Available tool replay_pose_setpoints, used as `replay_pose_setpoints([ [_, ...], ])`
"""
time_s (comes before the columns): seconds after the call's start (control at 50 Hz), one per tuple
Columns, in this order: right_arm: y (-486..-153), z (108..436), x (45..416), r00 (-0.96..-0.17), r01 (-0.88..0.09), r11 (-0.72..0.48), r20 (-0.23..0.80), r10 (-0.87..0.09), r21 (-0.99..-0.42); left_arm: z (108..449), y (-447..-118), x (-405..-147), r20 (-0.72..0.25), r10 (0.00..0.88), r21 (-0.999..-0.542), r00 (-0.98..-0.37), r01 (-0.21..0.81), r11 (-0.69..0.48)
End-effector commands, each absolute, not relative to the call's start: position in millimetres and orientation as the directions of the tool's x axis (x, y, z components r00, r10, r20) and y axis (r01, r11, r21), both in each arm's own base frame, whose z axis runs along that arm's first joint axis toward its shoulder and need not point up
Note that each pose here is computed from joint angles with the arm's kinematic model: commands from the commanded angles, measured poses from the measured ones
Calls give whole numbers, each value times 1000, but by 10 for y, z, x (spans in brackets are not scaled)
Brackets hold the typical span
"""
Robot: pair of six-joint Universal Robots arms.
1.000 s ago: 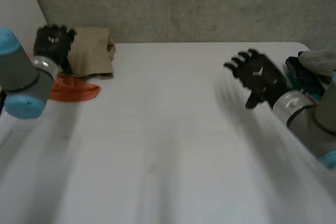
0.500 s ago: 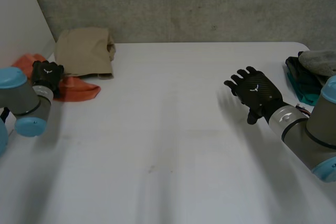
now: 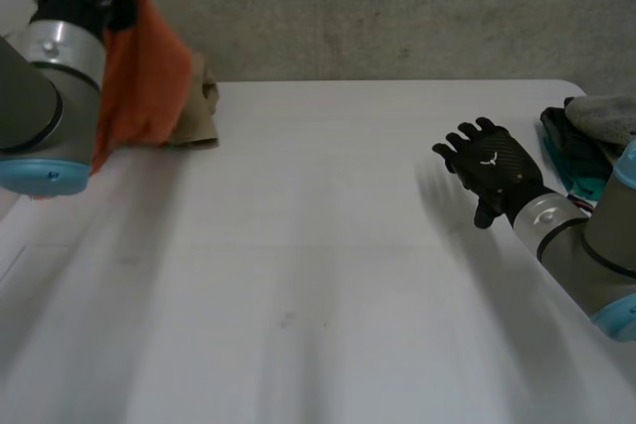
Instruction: Fold the laundry.
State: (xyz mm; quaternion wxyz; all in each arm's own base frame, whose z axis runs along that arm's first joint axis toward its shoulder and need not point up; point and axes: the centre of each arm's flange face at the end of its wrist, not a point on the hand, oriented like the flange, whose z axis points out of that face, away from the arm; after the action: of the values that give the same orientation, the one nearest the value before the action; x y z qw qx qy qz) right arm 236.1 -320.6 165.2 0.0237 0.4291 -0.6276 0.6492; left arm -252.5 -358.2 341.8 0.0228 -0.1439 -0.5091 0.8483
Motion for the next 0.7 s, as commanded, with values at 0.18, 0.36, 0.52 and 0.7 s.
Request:
replay_pose_setpoints([
  [0.18, -3338, 1761, 2227, -685, -595, -173, 608, -402, -785, 2632, -1978, -3772, 22, 708, -986, -706, -134, -103],
  [0.36, -3450, 1835, 2110, -720, -613, -128, 618, -316, -780, 1898, -1669, -4124, 112, 821, -994, -560, -61, 94],
  [0.52, -3395, 1840, 2117, -716, -618, -110, 615, -331, -778, 2452, -1830, -3871, 76, 792, -991, -606, -133, -7],
  [0.7, -3090, 2122, 2105, -740, -583, 0, 531, -412, -813, 2631, -2280, -3218, -166, 626, -981, -762, 65, -181],
])
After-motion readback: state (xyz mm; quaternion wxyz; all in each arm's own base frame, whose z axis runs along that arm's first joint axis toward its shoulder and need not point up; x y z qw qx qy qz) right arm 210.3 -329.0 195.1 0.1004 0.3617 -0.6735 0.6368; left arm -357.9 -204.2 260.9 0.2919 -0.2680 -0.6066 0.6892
